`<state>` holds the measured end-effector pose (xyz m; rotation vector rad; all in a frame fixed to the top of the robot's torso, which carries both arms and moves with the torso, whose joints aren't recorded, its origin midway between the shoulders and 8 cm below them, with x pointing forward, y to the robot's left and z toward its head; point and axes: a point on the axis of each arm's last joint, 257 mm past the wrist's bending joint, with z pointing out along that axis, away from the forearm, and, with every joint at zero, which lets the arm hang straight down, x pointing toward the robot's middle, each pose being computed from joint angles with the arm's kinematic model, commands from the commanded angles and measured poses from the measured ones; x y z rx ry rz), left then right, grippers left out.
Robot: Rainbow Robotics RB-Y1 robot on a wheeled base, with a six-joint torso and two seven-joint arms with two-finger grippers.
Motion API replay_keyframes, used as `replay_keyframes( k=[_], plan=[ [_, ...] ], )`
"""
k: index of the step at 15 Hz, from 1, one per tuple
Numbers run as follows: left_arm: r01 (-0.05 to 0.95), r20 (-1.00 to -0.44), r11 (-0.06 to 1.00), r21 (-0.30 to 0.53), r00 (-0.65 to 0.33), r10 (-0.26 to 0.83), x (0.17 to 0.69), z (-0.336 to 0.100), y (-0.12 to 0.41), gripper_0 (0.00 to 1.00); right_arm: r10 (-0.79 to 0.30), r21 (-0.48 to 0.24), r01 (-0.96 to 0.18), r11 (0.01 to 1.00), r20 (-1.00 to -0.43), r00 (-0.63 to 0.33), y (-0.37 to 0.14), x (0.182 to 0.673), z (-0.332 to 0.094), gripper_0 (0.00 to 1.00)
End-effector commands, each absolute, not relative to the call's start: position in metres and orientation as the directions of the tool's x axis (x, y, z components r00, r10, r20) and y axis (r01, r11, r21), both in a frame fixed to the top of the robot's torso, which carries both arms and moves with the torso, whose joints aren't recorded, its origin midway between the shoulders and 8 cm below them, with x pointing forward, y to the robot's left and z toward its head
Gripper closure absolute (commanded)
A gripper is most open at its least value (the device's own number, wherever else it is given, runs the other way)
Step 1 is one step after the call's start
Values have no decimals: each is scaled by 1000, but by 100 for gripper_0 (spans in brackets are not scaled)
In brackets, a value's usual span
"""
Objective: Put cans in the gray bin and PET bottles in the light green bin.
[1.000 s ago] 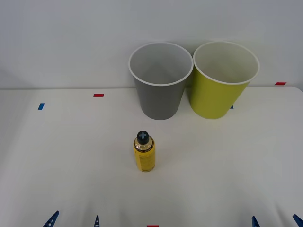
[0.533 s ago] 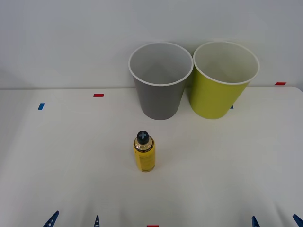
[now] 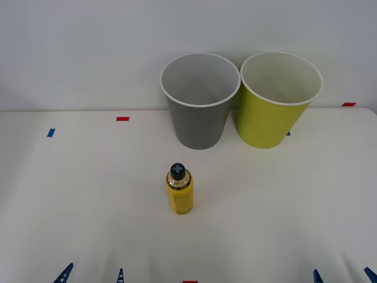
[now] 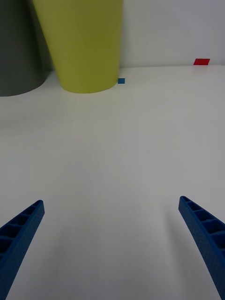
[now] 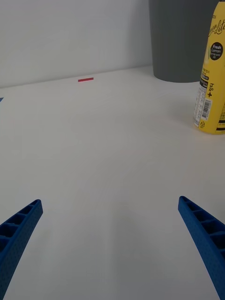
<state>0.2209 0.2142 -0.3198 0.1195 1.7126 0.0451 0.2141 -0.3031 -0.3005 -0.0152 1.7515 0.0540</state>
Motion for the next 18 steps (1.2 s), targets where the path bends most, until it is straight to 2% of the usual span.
replay_keyframes(
  k=[1,8,9,12,18],
  plan=[
    [54,-984,994,99,-141,105,221,-320,214,0,20,28,-41,999,-983,-180,-303,214,-301,0],
    [54,-984,994,99,-141,105,221,-320,214,0,20,28,-41,999,-983,-180,-303,214,-301,0],
    [68,-980,992,102,-166,112,221,-333,213,0,20,28,-41,999,-983,-180,-303,214,-301,0],
    [99,-986,988,120,-103,130,231,-312,212,0,20,28,-41,999,-983,-180,-303,214,-301,0],
    [308,-989,940,144,20,145,263,-290,164,0,20,28,-41,999,-983,-180,-303,214,-301,0]
  ],
)
